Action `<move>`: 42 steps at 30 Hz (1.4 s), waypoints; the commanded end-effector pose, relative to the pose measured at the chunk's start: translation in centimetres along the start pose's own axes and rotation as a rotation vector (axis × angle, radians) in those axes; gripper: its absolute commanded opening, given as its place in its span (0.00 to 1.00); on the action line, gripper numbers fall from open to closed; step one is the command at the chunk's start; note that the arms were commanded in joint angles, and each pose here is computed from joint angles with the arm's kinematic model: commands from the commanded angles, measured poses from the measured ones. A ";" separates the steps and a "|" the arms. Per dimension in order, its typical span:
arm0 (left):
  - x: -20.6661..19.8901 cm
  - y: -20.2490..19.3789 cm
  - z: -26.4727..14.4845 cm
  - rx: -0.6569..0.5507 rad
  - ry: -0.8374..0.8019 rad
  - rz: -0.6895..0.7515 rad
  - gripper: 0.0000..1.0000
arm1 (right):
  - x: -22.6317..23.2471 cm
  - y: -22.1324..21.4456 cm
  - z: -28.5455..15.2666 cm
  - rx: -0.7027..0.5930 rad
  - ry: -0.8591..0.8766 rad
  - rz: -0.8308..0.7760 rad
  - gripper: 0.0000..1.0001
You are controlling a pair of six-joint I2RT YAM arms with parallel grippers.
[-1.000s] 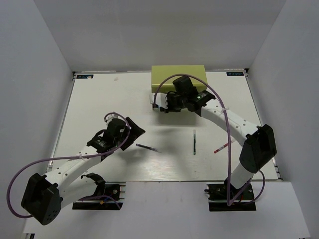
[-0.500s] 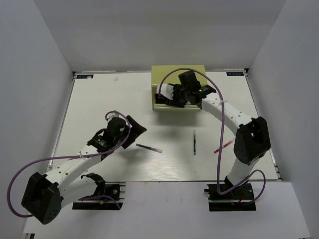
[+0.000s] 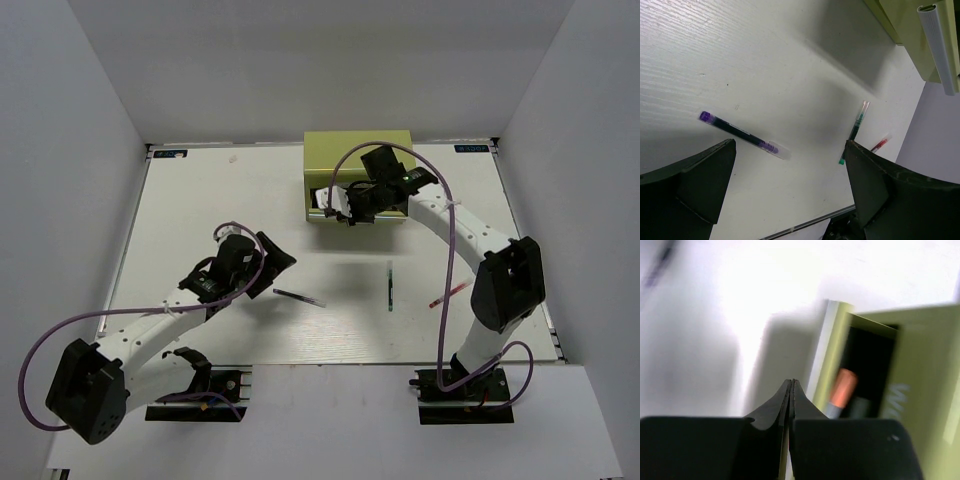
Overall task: Sort the stationery into containers
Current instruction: Place the pen in the drawer, then close the drawer in the storage box.
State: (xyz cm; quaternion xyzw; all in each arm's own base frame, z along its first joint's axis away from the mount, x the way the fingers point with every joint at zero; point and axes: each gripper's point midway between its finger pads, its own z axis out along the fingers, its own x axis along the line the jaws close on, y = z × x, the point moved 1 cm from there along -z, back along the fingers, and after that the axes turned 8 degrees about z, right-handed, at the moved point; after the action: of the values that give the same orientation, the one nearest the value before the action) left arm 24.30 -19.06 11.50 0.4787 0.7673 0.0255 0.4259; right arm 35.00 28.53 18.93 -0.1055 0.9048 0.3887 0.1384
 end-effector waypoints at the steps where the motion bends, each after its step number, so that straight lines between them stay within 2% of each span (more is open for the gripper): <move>1: -1.8 0.7 -0.3 -0.008 -0.055 0.004 1.00 | 4.0 1.6 -0.7 -0.087 0.210 -0.060 0.00; 3: -2.0 0.9 -0.3 -0.013 -0.062 0.003 1.00 | 4.6 0.7 -0.1 -0.063 0.248 -0.034 0.00; 6: -2.3 0.9 -0.2 -0.011 -0.076 0.003 1.00 | 3.8 -1.1 1.1 0.001 0.204 -0.018 0.00; 14: -4.2 1.5 0.8 -0.025 -0.150 0.020 1.00 | -3.2 -4.9 2.5 0.186 -0.140 0.104 0.00; 19: -6.0 2.0 2.1 -0.030 -0.206 0.043 1.00 | -6.3 -6.0 2.1 0.238 -0.277 0.131 0.00; 30: -8.7 2.4 5.8 -0.016 -0.283 0.049 0.96 | -8.8 -8.1 0.4 0.294 -0.380 0.189 0.00; 34: -10.1 3.1 7.2 -0.035 -0.322 0.010 0.89 | -9.5 -8.8 -0.4 0.302 -0.409 0.213 0.00; 39: -11.9 3.5 8.8 -0.037 -0.400 -0.039 0.73 | -10.2 -9.5 -1.9 0.307 -0.452 0.242 0.00; 42: -12.5 3.6 9.9 -0.048 -0.438 -0.086 0.68 | -9.5 -8.7 -2.0 0.259 -0.404 0.229 0.00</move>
State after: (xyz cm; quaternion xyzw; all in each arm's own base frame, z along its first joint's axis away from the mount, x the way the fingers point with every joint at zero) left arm 34.21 -28.63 10.96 0.4634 0.7063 -0.0547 0.5325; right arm 44.59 21.63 12.72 0.1030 0.9339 0.2478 0.2363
